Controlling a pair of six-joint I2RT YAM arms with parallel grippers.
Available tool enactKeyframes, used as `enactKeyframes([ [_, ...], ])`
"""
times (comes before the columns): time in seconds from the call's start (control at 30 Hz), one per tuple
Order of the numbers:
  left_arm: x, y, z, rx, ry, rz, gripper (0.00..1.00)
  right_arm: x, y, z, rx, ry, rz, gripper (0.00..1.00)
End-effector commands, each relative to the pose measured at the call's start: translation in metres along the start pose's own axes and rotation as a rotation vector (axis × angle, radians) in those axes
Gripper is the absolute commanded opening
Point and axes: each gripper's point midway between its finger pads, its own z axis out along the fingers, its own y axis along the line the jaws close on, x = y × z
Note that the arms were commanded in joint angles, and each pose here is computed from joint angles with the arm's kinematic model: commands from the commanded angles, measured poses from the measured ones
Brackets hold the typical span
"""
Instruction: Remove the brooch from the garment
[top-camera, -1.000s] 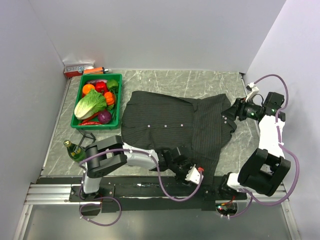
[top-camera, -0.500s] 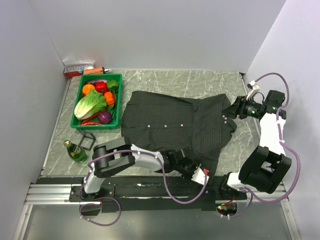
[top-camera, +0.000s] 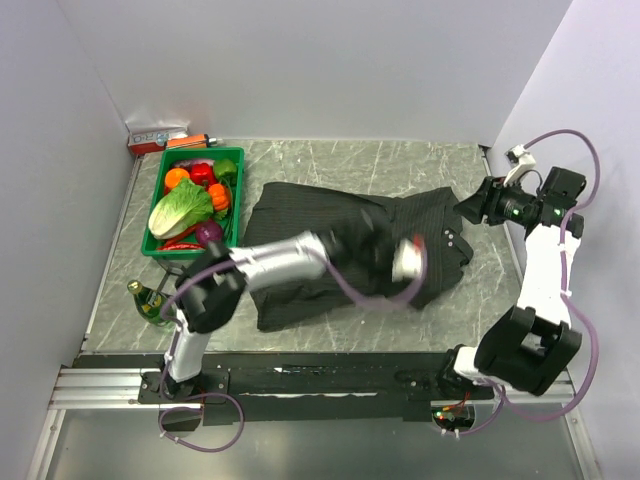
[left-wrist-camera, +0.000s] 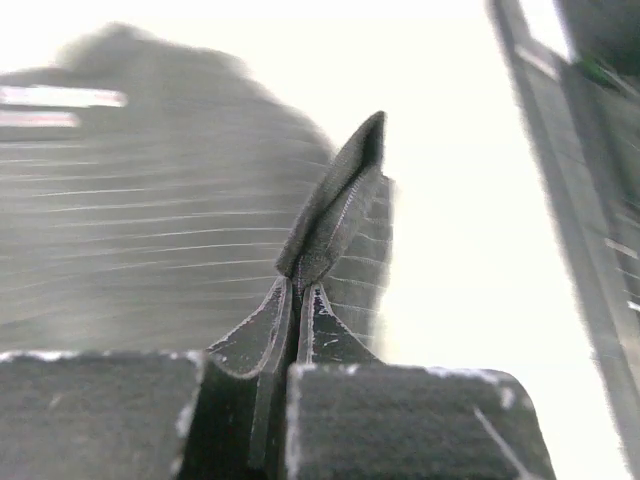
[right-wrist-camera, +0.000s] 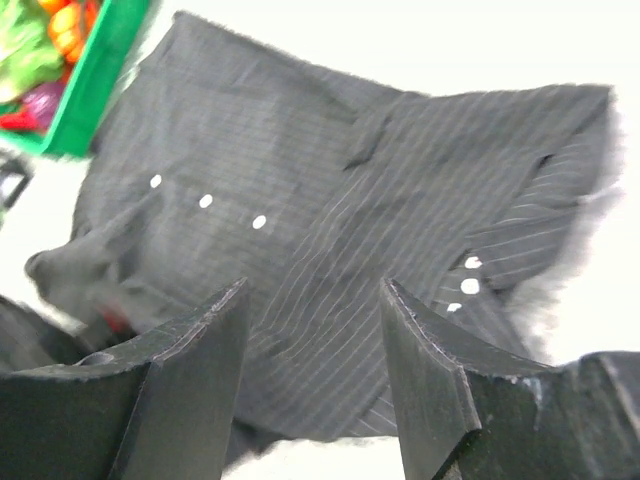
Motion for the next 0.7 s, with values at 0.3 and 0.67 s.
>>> enactKeyframes([
  [0.3,-0.062,0.291,-0.165,-0.659,-0.300,0.061,0.01,-0.067,0.011,-0.032,0.175,-0.183,0.011,0.61],
  [0.67,-0.034,0.360,-0.185,-0.884,-0.474,0.169,0.01,-0.050,0.011,-0.015,0.136,-0.120,0.039,0.60],
])
